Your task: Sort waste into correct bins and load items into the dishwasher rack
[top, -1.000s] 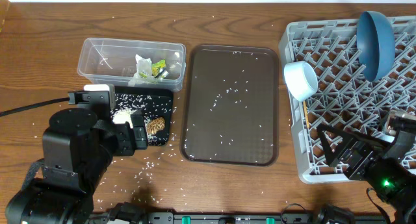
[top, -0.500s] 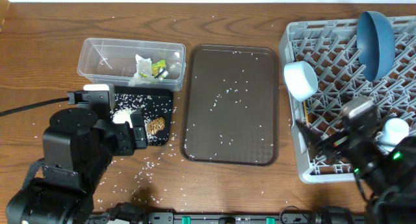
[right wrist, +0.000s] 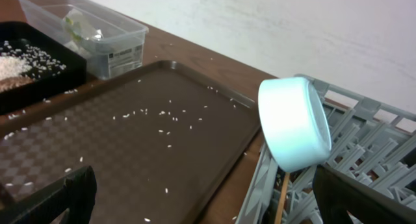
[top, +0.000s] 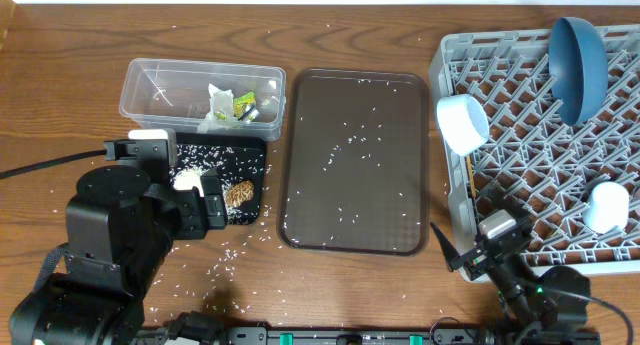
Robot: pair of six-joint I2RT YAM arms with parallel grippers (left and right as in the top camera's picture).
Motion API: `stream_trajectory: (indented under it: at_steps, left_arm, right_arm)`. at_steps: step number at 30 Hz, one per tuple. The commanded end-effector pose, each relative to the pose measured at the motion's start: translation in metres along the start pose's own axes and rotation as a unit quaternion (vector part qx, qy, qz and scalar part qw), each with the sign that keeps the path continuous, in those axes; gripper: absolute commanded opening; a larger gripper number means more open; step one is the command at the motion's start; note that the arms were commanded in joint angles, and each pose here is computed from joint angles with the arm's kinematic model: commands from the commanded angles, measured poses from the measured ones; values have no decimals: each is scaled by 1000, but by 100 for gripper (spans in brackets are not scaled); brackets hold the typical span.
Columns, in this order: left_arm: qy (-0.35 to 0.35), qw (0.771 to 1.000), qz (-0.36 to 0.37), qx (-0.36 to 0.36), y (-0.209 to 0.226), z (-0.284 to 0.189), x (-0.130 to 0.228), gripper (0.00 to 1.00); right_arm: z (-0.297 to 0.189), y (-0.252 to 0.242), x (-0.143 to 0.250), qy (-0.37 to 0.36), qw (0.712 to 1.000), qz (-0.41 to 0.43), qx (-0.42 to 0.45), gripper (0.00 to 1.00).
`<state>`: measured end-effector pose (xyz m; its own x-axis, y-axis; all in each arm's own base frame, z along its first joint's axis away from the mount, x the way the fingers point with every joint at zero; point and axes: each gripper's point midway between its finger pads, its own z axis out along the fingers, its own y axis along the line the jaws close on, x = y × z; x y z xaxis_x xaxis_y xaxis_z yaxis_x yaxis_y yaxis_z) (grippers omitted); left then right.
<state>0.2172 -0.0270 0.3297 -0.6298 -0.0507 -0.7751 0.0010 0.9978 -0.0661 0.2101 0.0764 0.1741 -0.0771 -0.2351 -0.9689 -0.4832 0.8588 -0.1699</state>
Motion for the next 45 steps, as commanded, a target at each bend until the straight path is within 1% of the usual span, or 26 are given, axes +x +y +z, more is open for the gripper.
stream_trajectory:
  at_steps: [1,6,12,35,38,41,45]
  left_arm:
    - [-1,1000,4,-5,2,0,0,98]
    - [-1,1000,3,-5,2,0,-1,98]
    - [-1,1000,3,-5,2,0,0,98]
    - [-3,1000,2,-6,3,-1,0,98]
    - [-22,999,-12,-24,15,-11,2,98]
    - [-39,998,-33,-33,26,-17,12,98]
    - [-105,992,-52,-34,33,-12,18,98]
  right_arm:
    - [4,3,8,-5,1000,-8,-6,99]
    - [13,1,16,-24,1000,-19,-1,99]
    - [17,-5,7,-72,996,-46,14,99]
    - [17,-5,7,-71,996,-46,13,99]
    - [17,-5,6,-71,996,-46,14,99]
    - [17,-5,6,-71,996,-46,13,99]
    - [17,-5,6,-71,996,-46,13,99]
